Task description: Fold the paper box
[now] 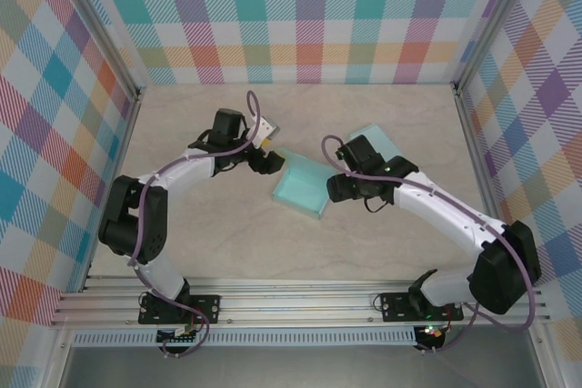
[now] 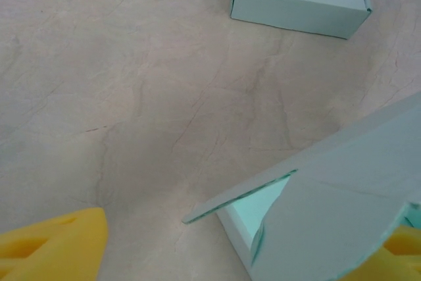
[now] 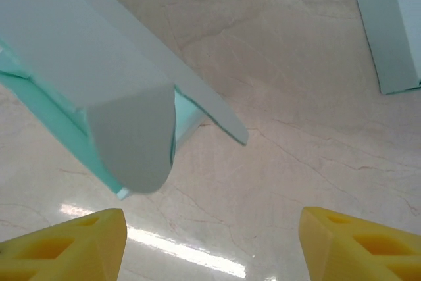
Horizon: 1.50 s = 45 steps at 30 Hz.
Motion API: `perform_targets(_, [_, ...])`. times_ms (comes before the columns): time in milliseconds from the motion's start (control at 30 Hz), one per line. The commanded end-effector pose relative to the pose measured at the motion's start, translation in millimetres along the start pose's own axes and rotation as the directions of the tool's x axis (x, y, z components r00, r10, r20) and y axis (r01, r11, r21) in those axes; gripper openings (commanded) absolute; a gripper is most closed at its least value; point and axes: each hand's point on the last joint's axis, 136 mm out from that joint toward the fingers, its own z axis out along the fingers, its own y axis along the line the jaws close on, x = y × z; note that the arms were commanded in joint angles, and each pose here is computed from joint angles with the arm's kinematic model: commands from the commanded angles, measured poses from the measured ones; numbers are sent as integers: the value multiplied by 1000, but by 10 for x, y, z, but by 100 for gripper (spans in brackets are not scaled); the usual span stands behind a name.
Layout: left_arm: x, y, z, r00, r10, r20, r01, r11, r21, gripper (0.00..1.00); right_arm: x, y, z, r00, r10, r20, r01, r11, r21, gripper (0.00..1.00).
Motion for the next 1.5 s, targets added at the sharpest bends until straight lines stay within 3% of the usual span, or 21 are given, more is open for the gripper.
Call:
perform_targets(0, [-76, -14, 31, 1000, 22, 2, -22, 999, 45, 79, -176, 22, 34, 998, -45, 35, 45, 999, 21, 65])
perform_targets(167, [-9, -40, 114, 998, 45, -42, -42, 997, 69, 75, -248, 58, 192, 998, -62, 22, 61, 998, 29, 56])
perform_targets(300, [32, -39, 150, 996, 39, -74, -33, 996, 81, 62, -287, 77, 279, 998, -64, 14, 64, 997, 33, 44])
perform_targets(500, [4, -123, 165, 997, 44, -70, -37, 995, 97, 53, -304, 57, 367, 998, -70, 4, 69, 996, 56, 26])
perform_targets(600, [-15, -162, 191, 997, 44, -67, -37, 994, 100, 43, -303, 48, 407, 997, -71, 0, 71, 995, 66, 20])
perform_targets(733, [-65, -148, 223, 999, 22, -50, -18, 996, 85, 28, -313, 7, 425, 997, -72, 2, 72, 993, 91, 15])
perform_targets(867, [-107, -163, 232, 999, 11, -31, -9, 996, 84, 20, -372, -4, 398, 996, -82, 31, 78, 992, 98, 10])
perform_targets(1067, [-136, -250, 213, 1000, 11, -22, -10, 997, 82, 14, -494, 45, 355, 990, -111, 86, 104, 991, 81, 0])
perform_targets(1267, [-189, -432, 67, 999, -34, 10, 33, 997, 76, 11, -669, 117, 382, 977, -142, 159, 133, 989, 64, 0])
perform_targets(1467, [-205, -561, -248, 987, -134, 89, 135, 991, -9, 11, -804, 311, 532, 953, -234, 193, 240, 971, -8, 0])
